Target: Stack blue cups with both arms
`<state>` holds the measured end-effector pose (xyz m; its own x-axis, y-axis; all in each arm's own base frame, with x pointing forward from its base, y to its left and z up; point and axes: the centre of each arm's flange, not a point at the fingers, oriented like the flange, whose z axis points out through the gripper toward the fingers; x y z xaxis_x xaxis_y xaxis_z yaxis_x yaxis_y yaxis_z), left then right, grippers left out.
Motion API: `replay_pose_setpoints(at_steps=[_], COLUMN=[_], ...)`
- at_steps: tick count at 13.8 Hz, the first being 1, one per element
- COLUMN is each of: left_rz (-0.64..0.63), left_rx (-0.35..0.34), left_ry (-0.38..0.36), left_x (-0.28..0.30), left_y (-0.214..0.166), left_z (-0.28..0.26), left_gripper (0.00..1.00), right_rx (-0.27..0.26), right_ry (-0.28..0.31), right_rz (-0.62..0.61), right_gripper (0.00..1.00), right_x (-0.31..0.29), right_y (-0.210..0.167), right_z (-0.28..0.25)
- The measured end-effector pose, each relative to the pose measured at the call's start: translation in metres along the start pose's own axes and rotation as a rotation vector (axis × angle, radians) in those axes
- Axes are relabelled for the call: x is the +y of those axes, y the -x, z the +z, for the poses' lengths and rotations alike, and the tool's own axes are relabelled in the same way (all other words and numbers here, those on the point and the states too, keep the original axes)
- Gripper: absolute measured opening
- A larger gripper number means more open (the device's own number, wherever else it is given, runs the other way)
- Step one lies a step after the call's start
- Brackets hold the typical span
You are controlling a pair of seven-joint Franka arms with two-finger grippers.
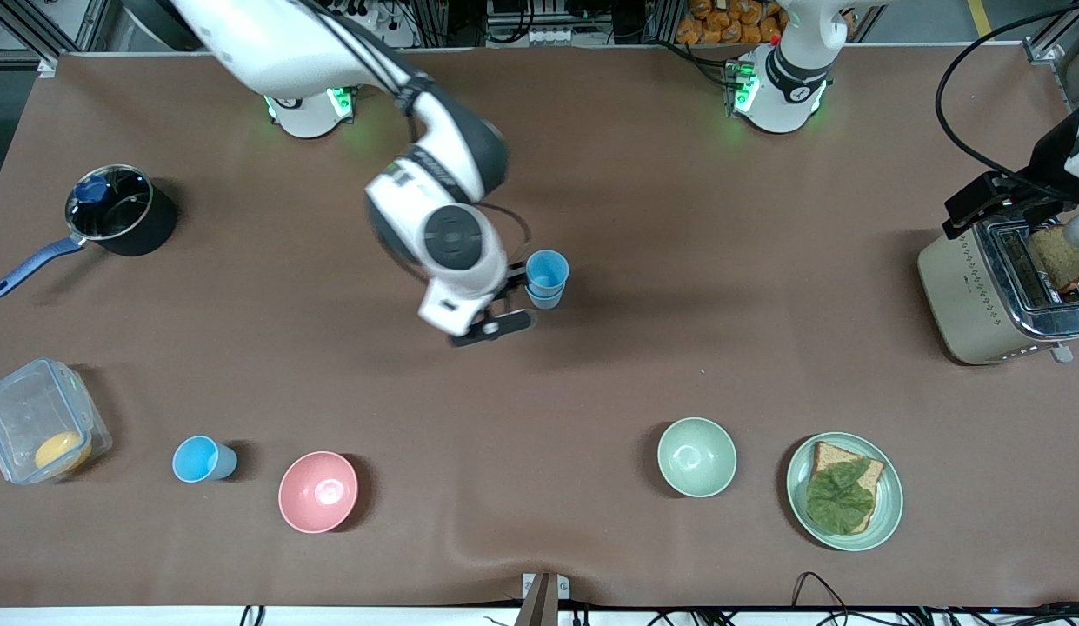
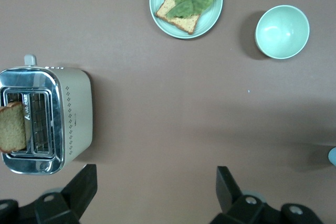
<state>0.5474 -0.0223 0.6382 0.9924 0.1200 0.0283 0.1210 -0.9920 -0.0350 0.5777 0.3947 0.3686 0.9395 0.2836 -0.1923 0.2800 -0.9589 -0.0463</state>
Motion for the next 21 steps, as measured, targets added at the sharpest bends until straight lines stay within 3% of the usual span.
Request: replay_pose_setpoints(at_steps=[3, 6, 10, 14, 21], left_rz=[0.034, 0.054, 0.084, 0.095, 0.091], left_rx=[-0.013, -0.028, -0.039, -0.057, -0.04], left_ry=[0.0, -0.001, -0.002, -0.003, -0.002], left_x=[-0.011, -0.003, -0.008, -0.008, -0.01], left_y=[-0.002, 0.001, 0.004, 0.008, 0.009], left_z=[-0.004, -0.011, -0.018, -0.023, -0.034], left_gripper=[1.0, 1.0, 1.0, 1.0, 1.0], right_rx=[-0.003, 0.024, 0.0, 0.065, 0.099], right_ry=[0.004, -0.003, -0.031, -0.014, -0.01], right_rz=[-0.021, 0.037, 0.086, 0.171, 0.21], right_gripper=[1.0, 1.0, 1.0, 1.0, 1.0], right_x=[0.095, 0.189, 0.31, 0.354, 0.357], right_y=[0.001, 0.014, 0.064, 0.113, 0.184], right_z=[-0.049, -0.087, -0.129, -0.185, -0.231])
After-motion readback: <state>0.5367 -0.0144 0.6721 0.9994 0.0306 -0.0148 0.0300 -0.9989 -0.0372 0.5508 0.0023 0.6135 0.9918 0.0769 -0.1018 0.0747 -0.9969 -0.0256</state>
